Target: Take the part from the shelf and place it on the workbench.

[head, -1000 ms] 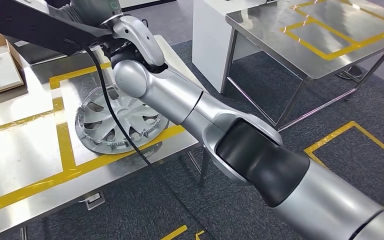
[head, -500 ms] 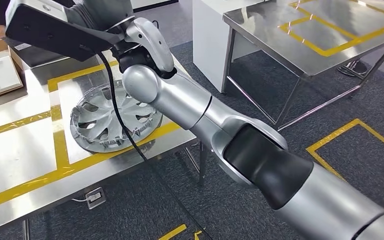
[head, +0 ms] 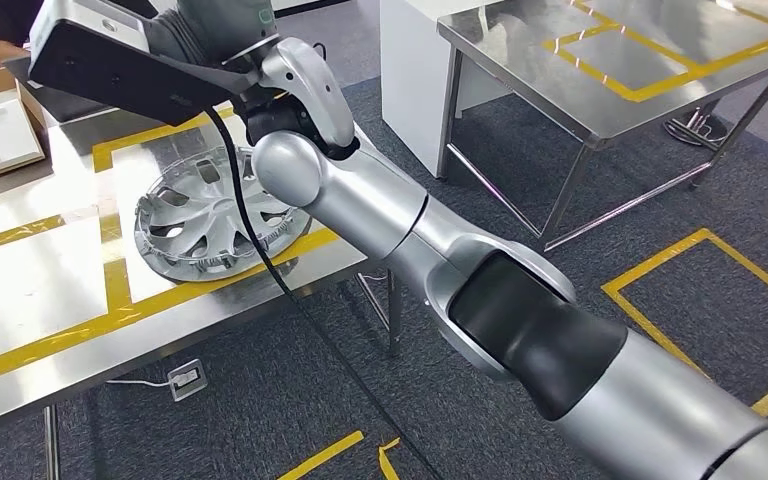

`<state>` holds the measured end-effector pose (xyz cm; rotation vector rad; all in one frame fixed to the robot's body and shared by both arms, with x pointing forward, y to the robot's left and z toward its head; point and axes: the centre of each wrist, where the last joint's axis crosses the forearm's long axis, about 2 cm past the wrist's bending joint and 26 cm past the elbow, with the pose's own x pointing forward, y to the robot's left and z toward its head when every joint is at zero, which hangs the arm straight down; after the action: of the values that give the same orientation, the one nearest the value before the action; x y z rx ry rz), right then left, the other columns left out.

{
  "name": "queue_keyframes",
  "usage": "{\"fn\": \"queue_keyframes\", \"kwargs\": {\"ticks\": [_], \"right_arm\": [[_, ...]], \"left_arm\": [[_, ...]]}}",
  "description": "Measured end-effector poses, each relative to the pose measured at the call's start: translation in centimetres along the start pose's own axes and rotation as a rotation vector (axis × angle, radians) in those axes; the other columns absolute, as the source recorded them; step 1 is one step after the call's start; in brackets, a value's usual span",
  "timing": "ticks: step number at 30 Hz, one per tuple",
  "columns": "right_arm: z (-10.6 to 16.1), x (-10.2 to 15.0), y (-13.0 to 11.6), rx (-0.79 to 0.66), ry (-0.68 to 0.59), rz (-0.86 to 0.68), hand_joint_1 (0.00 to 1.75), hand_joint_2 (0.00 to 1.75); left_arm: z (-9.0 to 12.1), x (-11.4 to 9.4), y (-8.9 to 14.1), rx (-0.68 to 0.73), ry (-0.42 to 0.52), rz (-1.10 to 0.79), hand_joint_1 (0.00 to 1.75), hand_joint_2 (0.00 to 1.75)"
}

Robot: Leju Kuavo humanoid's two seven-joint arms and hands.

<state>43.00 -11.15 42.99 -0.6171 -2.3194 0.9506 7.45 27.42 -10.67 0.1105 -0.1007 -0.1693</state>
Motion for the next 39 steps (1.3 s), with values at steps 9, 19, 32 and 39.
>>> {"fn": "queue_keyframes", "kwargs": {"ticks": [9, 19, 32, 39], "right_arm": [[0.8, -1.4, -0.2, -0.013, 0.038, 0.018, 0.0, 0.0], [1.7, -3.3, -1.0, -0.027, 0.075, 0.049, 0.0, 0.0], [3.3, -6.1, -1.4, -0.056, 0.117, 0.077, 0.0, 0.0], [7.6, -12.9, -1.6, -0.02, 0.305, 0.159, 0.0, 0.0]], "left_arm": [[0.0, 0.1, 0.0, 0.003, 0.0, -0.031, 0.0, 0.0], [-0.4, -1.2, 3.1, 0.095, 0.036, -0.076, 0.0, 0.0], [-0.6, -3.5, 7.6, 0.191, 0.089, -0.044, 0.0, 0.0], [-0.6, -3.9, 5.9, 0.152, 0.08, -0.028, 0.0, 0.0]]}}
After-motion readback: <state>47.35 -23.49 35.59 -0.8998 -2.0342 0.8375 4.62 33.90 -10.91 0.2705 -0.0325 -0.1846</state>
